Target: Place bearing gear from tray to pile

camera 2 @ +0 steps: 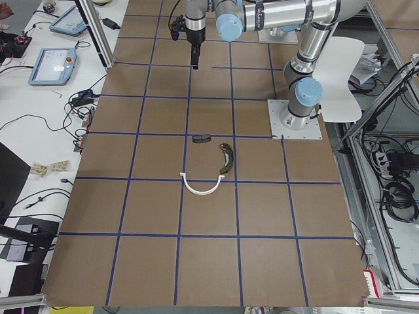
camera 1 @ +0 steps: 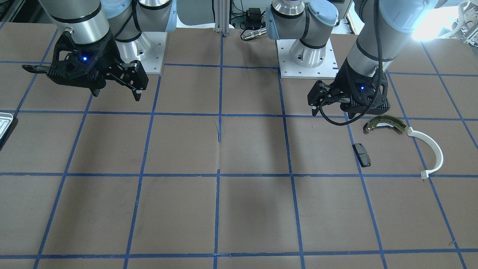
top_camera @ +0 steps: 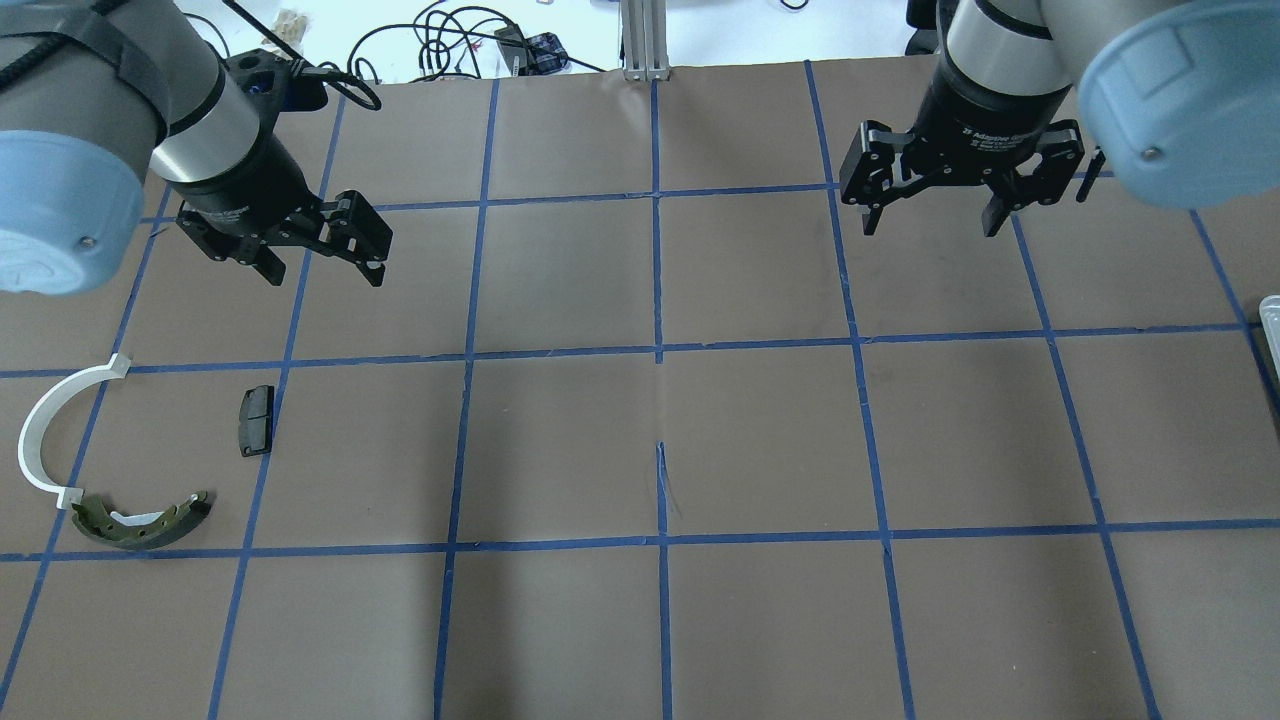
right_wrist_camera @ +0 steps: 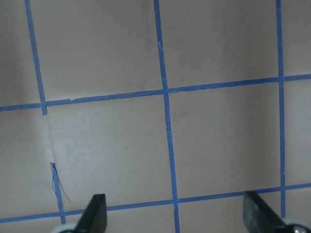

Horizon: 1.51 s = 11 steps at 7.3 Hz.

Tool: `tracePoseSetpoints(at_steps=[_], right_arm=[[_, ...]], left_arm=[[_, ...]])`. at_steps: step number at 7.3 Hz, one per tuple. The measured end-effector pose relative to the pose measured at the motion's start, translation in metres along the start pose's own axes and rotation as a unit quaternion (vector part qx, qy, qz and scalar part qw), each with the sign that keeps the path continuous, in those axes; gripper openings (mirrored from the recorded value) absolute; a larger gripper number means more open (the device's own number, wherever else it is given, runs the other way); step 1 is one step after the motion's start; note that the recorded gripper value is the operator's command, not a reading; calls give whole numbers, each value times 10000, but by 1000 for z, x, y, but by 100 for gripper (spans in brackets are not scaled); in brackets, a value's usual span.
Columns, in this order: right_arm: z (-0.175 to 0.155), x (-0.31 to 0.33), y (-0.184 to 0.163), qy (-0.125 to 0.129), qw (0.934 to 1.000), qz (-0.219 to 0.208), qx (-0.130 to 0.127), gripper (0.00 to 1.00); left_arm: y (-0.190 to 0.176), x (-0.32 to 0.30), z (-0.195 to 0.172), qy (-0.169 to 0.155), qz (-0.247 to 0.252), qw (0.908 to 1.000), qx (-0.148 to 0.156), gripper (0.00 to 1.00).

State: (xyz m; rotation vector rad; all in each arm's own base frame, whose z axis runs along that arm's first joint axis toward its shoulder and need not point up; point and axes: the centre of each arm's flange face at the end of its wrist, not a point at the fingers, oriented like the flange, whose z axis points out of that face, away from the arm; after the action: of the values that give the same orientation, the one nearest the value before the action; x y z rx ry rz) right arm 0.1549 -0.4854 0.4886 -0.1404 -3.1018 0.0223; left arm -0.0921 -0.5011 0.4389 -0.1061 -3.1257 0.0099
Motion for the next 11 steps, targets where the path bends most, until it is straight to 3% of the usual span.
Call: tracePoseSetpoints(at_steps=[4, 7, 9, 11], right_arm=[[7, 2, 2, 60, 9999, 50, -124, 100], [1, 30, -14, 262, 9995, -7, 159, 100], [1, 97, -35, 288, 9976, 592, 217, 100], [20, 165, -53, 309, 9922, 1207, 34, 100]], left_arm=[[0, 0, 0, -3, 11, 10000, 3, 100], [-1, 0, 0, -4, 21, 10000, 15, 100], [-1, -1, -1, -12, 20, 10000, 42, 100], [-1, 0, -1, -9, 29, 10000, 47, 100]])
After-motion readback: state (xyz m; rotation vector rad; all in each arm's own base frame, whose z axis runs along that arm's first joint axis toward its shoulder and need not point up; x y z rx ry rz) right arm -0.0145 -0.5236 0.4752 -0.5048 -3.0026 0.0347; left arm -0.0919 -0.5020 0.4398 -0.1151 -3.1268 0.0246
